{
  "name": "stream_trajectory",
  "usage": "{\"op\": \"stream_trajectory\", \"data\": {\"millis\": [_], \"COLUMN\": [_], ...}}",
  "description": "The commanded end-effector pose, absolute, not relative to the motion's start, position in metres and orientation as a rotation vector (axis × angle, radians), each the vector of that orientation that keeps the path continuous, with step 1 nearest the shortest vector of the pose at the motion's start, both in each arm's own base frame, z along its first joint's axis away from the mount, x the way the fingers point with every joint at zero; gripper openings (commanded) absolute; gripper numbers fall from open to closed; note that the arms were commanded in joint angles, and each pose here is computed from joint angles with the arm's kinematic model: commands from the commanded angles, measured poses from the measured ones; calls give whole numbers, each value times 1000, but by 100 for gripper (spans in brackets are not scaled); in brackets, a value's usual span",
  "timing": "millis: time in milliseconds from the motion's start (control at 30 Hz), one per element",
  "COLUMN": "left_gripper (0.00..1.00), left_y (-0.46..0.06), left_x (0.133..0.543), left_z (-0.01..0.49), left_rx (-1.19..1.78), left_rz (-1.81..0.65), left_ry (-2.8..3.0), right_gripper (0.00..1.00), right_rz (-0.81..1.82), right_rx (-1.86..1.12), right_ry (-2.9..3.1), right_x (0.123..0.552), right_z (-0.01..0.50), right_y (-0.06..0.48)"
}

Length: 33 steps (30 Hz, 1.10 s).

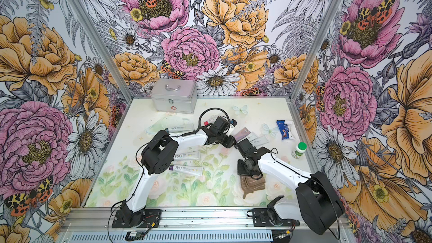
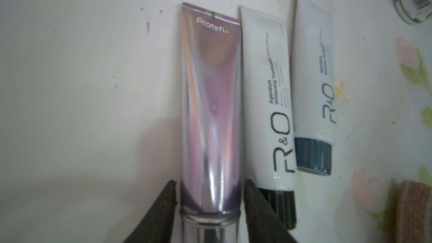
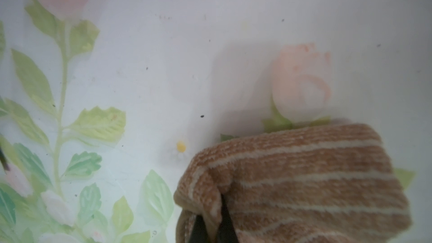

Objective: Wipe the surface of the toothpaste tube
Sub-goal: Move the toothpaste to the center of the board.

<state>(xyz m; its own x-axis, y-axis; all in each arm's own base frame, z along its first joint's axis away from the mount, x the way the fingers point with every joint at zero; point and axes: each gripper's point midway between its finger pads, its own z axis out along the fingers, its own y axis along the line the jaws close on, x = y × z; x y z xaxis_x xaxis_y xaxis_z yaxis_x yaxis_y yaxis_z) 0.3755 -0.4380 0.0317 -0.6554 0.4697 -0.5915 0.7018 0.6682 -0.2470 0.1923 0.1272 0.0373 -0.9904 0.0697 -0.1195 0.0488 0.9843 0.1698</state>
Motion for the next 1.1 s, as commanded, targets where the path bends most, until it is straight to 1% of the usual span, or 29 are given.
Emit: {"op": "stream_trajectory", "data": {"millis": [0, 100, 167, 233, 433, 633, 833, 1067], "left_gripper": [67, 82, 88, 90, 92, 92, 92, 91], "left_y": [-437, -422, -410, -394, -347, -312, -302, -298], "left_x": [385, 396, 406, 418, 456, 486, 498, 501], "left_z": [67, 90, 102, 107, 103, 95, 81, 61], "left_rx": [870, 819, 781, 733, 568, 477, 468, 465], "left_rz": [-682, -683, -662, -633, -567, -542, -545, -549], "left_ry": [2340, 2318, 2305, 2308, 2348, 2377, 2405, 2447], "right_gripper": [0, 0, 0, 0, 0, 0, 0, 0], "right_rz": [269, 268, 268, 268, 273, 268, 265, 269], "right_rx": [101, 95, 96, 92, 89, 89, 91, 94], "right_ry": [2991, 2996, 2996, 2997, 2993, 2996, 2996, 2992], "right_x": [193, 192, 192, 192, 192, 190, 188, 187], "right_z": [40, 39, 39, 39, 40, 38, 37, 37], "right_y": [128, 128, 128, 129, 129, 128, 126, 125]}}
